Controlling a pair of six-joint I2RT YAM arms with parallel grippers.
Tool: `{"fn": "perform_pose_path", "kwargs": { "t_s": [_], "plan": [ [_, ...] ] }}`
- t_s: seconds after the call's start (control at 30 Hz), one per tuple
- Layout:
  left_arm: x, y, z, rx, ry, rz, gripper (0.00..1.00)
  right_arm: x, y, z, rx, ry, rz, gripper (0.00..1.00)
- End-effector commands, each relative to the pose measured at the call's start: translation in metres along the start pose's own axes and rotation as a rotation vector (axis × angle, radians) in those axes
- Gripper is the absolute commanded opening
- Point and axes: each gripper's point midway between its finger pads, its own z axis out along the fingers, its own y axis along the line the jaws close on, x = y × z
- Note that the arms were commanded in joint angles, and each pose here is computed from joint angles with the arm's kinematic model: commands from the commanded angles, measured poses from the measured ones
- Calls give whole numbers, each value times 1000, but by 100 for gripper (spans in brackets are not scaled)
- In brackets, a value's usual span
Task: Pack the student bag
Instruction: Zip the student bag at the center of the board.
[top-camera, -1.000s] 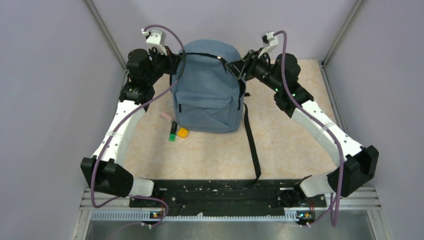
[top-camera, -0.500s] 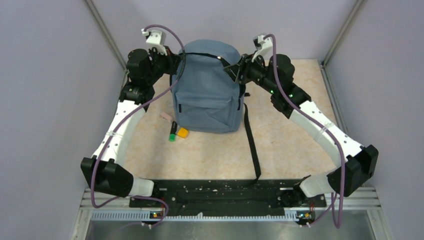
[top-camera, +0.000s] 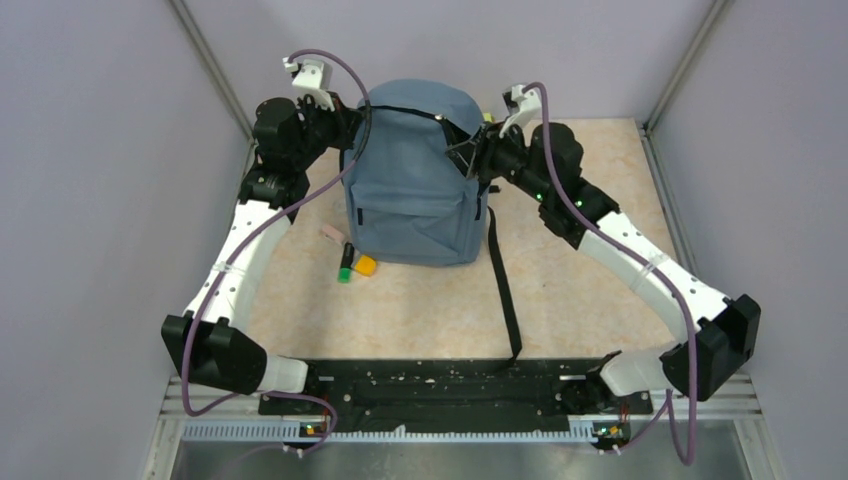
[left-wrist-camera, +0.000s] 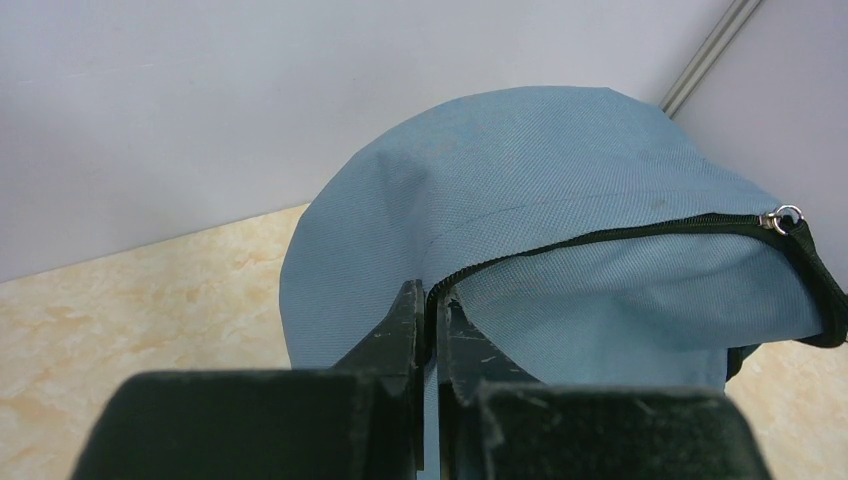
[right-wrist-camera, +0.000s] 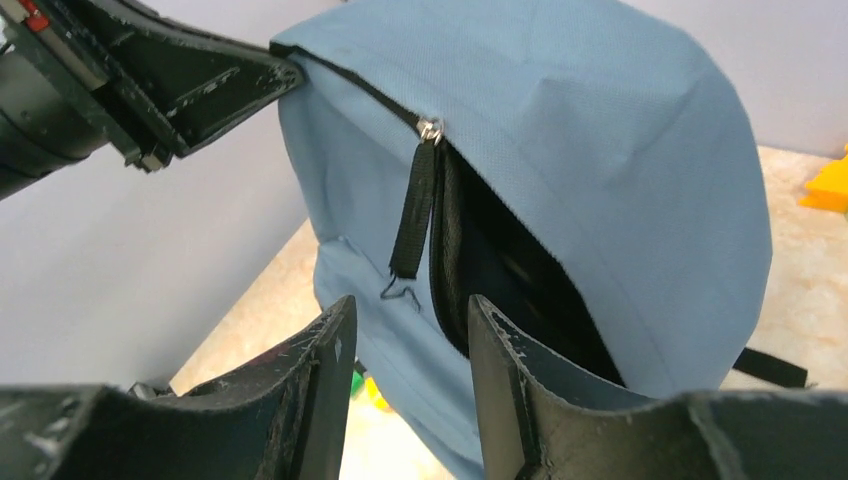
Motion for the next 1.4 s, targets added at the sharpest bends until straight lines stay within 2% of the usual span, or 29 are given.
{"fn": "perform_pose_path", "kwargs": {
  "t_s": [0.0, 0.53, 0.97, 1.17, 1.37],
  "plan": [
    [-49, -21, -13, 66, -152, 33, 0, -30, 26, -25, -42, -113, 6, 45],
    [-50, -22, -14, 67, -155, 35, 0, -13, 18, -4, -18, -78, 76, 56],
    [-49, -21, -13, 64, -150, 43, 0, -31, -2, 34, 91, -106, 14, 55],
    [-48, -21, -14, 66, -149, 46, 0, -43, -8, 46, 117, -127, -12, 44],
    [-47, -19, -14, 59, -149, 49, 0, -34, -12, 52, 128, -85, -31, 8]
  ]
}}
